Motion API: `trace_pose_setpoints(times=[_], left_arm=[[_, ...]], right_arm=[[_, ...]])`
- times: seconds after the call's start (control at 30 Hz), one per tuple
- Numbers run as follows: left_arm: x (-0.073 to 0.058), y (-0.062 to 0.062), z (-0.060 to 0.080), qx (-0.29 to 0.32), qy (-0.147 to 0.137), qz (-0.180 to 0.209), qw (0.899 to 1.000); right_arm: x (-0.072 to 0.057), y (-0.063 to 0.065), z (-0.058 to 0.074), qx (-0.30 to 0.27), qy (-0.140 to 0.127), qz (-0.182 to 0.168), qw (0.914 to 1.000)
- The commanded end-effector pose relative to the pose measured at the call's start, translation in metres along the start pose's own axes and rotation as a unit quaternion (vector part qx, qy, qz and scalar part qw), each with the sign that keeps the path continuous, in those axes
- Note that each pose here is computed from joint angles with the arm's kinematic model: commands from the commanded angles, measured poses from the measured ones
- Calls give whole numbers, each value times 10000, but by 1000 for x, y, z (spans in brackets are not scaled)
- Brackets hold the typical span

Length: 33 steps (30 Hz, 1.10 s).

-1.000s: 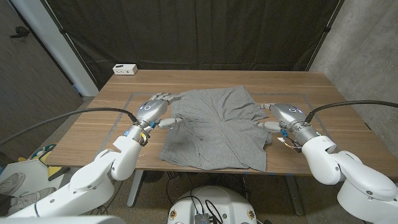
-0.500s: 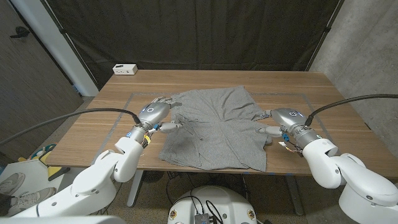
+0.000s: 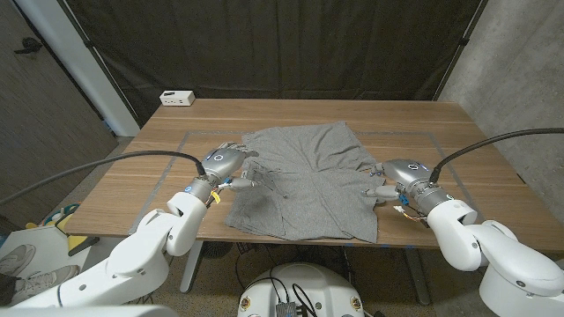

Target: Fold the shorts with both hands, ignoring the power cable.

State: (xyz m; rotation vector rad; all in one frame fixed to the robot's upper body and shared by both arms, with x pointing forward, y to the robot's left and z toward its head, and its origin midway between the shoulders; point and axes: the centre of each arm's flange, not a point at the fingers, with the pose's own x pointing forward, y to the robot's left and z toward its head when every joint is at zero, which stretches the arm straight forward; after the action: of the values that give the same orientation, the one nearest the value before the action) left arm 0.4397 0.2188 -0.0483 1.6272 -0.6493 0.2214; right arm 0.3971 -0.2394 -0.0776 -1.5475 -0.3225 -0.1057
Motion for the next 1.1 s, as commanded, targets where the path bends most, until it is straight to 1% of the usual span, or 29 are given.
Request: trace_pose_setpoints(times=[0.03, 0.13, 0.2, 0.3, 0.37, 0.4, 0.47, 0.53, 0.77, 1.1], left_arm=[[1, -4, 1, 326, 60, -341, 9989], [0, -6, 1, 425, 70, -371, 9984], [-1, -9, 1, 466, 81, -404, 9981], [-3, -12, 4, 732, 123, -312, 9968], [-4, -14, 4, 639, 112, -354, 9973], [-5, -15, 3, 617, 113, -376, 9973], [-5, -16, 2, 623, 125, -399, 9972], [-6, -17, 1, 549, 123, -463, 9973], [-9, -20, 1, 435, 111, -686, 9966], [-11, -18, -1, 291, 104, -1192, 9924]], right_arm=[[-8, 10, 10, -142, 52, 221, 9996], [-10, 14, 13, -124, 76, 322, 9994], [-11, 17, 15, -166, 79, 286, 9994], [-12, 20, 19, -281, 112, 314, 9990], [-12, 21, 21, -245, 59, 391, 9989], [-13, 22, 24, -356, 41, 369, 9987], [-13, 25, 27, -413, 68, 427, 9982], [-13, 26, 27, -289, 53, 507, 9983], [-15, 30, 32, -395, 59, 575, 9975], [-15, 38, 35, -455, 78, 729, 9963]])
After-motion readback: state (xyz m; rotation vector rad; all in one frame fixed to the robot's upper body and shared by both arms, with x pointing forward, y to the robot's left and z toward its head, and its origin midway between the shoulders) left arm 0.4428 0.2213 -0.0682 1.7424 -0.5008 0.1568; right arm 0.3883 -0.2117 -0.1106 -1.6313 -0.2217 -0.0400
